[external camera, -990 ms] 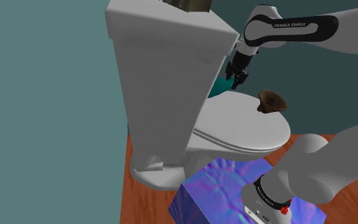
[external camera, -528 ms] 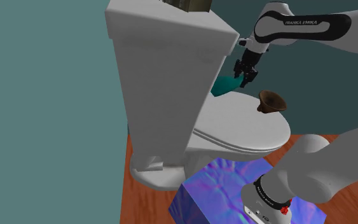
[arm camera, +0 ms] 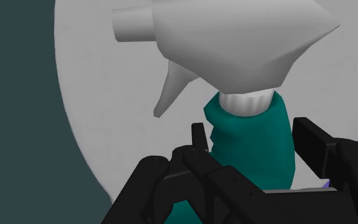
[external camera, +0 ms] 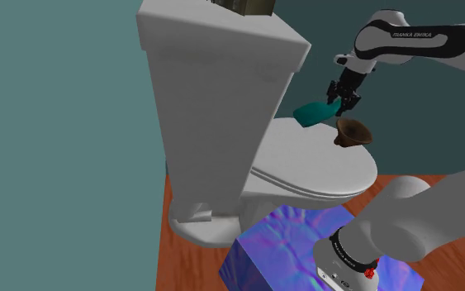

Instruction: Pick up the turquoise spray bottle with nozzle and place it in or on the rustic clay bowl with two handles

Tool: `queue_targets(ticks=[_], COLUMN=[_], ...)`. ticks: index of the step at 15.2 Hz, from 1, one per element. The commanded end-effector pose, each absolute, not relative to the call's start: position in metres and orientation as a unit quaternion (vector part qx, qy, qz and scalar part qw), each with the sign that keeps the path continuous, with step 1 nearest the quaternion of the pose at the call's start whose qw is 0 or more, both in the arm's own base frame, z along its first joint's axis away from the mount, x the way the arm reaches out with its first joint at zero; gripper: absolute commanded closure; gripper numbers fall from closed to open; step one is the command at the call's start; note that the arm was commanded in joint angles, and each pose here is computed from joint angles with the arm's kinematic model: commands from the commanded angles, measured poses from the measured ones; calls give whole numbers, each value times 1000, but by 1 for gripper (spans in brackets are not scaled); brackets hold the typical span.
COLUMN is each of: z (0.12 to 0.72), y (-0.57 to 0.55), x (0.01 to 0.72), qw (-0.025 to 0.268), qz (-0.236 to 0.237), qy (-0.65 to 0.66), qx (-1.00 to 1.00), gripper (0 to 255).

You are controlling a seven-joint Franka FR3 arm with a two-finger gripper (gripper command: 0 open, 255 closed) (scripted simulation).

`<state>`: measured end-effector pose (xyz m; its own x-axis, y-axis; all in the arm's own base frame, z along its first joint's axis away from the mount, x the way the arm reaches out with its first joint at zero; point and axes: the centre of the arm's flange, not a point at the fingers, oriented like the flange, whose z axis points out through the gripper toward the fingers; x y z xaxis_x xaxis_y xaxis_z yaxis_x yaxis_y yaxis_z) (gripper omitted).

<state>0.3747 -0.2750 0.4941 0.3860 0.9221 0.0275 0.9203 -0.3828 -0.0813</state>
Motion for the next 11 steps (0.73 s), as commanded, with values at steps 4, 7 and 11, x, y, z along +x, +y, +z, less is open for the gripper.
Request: queue_targets(ticks=[4, 7, 11], z=[496, 496, 496], y=[-332, -366, -411], x=[342, 322, 295], qw=[42, 42, 42], qz=[11, 11, 11], qy=[-555, -555, -555], qx=[-831, -831, -831], gripper=[255, 255, 255])
